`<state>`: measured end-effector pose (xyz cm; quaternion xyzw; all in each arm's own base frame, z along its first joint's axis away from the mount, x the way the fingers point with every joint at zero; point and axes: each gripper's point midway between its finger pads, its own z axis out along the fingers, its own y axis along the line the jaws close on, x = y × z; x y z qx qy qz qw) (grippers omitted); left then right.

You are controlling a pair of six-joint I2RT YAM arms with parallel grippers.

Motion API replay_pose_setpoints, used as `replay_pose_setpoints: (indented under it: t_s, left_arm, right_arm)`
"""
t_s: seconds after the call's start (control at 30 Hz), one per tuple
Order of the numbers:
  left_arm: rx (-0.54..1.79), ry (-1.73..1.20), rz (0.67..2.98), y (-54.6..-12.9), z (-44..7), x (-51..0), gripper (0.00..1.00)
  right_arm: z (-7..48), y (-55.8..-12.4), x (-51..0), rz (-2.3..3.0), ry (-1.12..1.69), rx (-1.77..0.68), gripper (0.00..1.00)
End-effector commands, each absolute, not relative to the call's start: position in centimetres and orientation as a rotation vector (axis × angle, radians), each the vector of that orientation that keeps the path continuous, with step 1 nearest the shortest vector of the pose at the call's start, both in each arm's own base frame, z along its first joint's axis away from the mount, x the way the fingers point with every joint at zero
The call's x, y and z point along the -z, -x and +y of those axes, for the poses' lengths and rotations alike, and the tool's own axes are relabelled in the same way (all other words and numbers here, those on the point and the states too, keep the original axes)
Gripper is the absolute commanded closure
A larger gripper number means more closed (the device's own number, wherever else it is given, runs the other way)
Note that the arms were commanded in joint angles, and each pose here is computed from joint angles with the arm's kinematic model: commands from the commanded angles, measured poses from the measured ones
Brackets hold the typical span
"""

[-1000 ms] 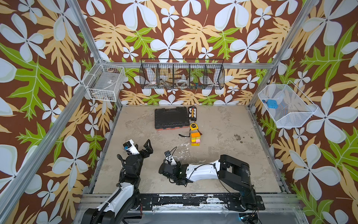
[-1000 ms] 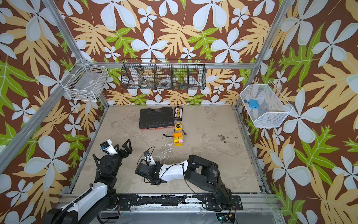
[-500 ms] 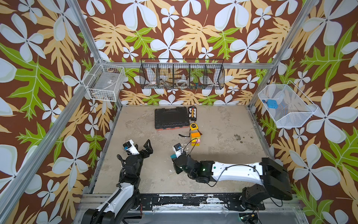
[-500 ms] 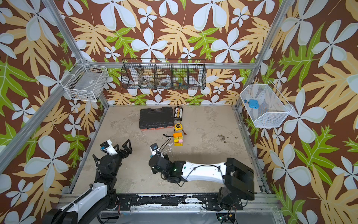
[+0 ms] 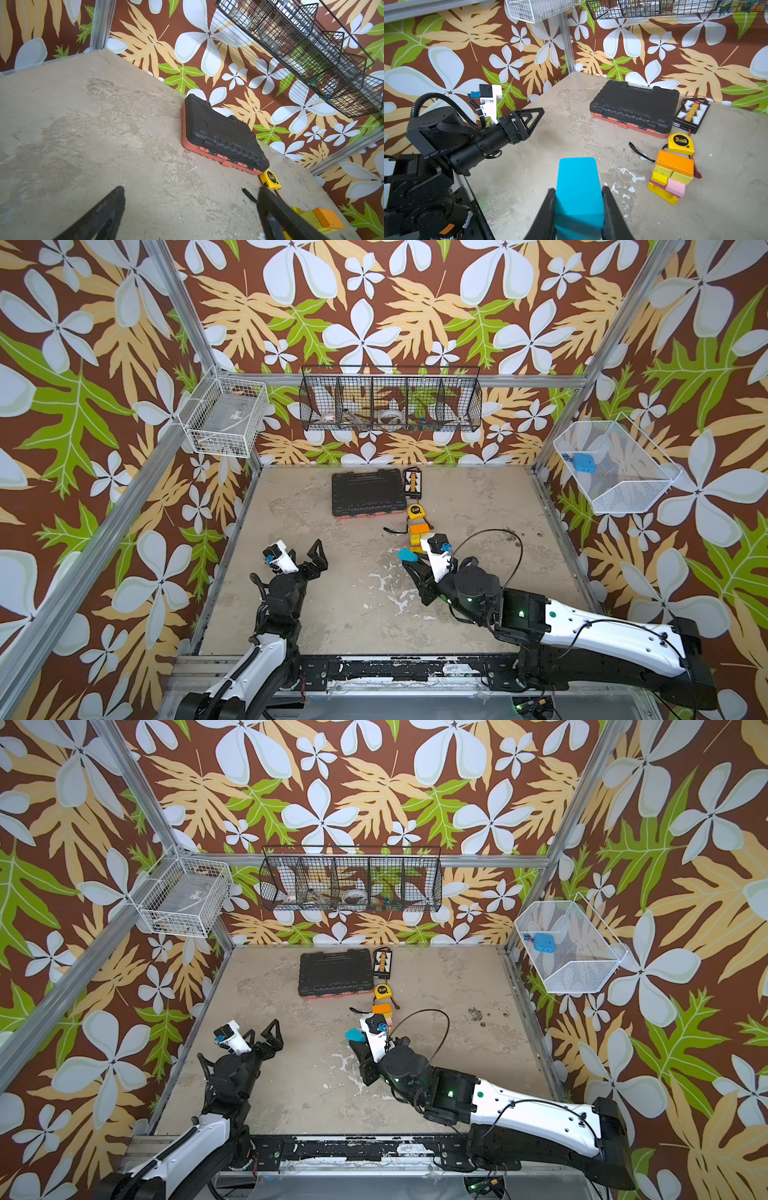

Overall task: Build the wood block tower
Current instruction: 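Lift the teal block with the right gripper and carry it toward the stack, then lower the teal block onto the orange block atop the stack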

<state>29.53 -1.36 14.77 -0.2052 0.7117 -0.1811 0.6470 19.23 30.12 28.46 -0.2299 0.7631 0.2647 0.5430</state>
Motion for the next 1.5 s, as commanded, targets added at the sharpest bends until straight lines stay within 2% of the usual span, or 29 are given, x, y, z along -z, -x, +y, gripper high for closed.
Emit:
replay_pose_setpoints:
  t_s: [0.0, 0.23, 0.53, 0.8, 0.97, 1.13, 1.3, 1.47]
  left_arm:
    - [0.409, 0.474, 1.607, -29.5, -1.2, -15.0, 0.00]
    - [0.426, 0.451, 1.606, -29.5, -1.6, -15.1, 0.00]
    - [0.438, 0.438, 1.610, -29.5, -1.9, -15.1, 0.00]
    - [0.440, 0.441, 1.596, -29.1, -1.8, -15.3, 0.00]
    - [0.454, 0.423, 1.588, -28.9, -2.0, -15.4, 0.00]
    - [0.527, 0.295, 1.588, -28.8, -4.1, -16.0, 0.00]
    - [0.649, 0.097, 1.579, -28.3, -7.7, -16.9, 0.00]
    - [0.740, -0.078, 1.613, -28.5, -11.4, -16.9, 0.00]
  right_arm:
    - [29.0, -19.7, -28.2, 1.842, 0.607, -0.504, 1.00]
    - [30.8, -19.8, -29.8, 1.813, 0.847, -0.642, 1.00]
    - [32.2, -23.0, -24.7, 1.853, 1.180, -0.828, 1.00]
    - [29.5, -28.7, -21.6, 1.905, 1.255, -0.697, 1.00]
    - [27.7, -31.8, -22.3, 1.863, 1.252, -0.599, 1.00]
    - [27.1, -32.0, -21.4, 1.746, 1.402, -0.519, 1.00]
    - [26.9, -30.2, -21.1, 1.550, 1.550, -0.577, 1.00]
    - [26.0, -31.9, -21.2, 1.539, 1.599, -0.497, 1.00]
